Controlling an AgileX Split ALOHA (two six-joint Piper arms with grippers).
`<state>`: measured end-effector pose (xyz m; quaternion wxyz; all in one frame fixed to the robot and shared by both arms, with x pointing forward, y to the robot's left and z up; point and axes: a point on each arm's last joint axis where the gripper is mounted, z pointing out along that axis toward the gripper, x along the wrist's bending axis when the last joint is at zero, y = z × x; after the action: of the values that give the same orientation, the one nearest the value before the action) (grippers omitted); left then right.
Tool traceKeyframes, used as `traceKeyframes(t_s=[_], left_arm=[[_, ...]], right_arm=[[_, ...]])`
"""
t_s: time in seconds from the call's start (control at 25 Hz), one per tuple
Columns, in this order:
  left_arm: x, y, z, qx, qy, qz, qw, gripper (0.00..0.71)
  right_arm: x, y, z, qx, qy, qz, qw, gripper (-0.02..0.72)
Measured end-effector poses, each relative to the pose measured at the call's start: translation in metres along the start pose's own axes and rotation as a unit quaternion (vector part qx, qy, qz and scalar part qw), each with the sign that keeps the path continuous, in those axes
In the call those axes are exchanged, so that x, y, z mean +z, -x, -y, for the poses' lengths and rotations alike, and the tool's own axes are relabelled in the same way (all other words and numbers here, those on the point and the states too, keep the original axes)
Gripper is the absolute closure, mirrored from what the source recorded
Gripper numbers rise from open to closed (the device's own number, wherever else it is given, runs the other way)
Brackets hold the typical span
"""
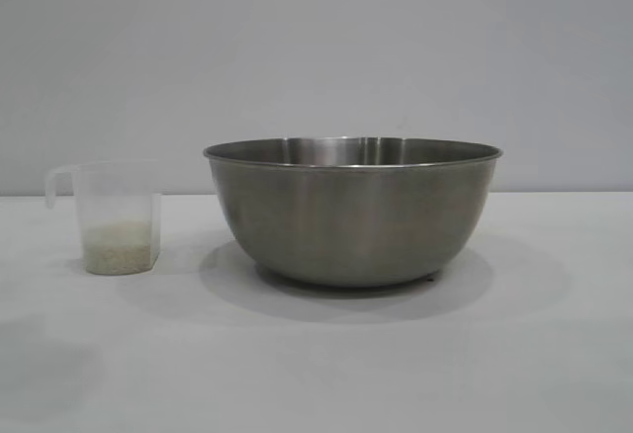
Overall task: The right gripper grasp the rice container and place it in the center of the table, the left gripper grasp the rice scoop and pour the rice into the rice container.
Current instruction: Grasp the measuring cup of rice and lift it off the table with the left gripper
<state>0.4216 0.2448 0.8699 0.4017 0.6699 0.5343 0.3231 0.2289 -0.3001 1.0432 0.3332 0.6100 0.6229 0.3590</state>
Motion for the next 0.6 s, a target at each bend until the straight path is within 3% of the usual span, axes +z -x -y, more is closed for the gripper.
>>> traceKeyframes(t_s=[0.2, 0.6], left_arm=[[0.02, 0.002, -0.001, -0.001, -0.001, 0.0, 1.0, 0.431], [0.046, 0.007, -0.027, -0.008, 0.057, 0.001, 0.998, 0.431]], right_arm=[[0.0, 0.0, 0.0, 0.0, 0.0, 0.0, 1.0, 0.198], [0.0, 0.0, 0.0, 0.0, 0.0, 0.0, 1.0, 0.198]])
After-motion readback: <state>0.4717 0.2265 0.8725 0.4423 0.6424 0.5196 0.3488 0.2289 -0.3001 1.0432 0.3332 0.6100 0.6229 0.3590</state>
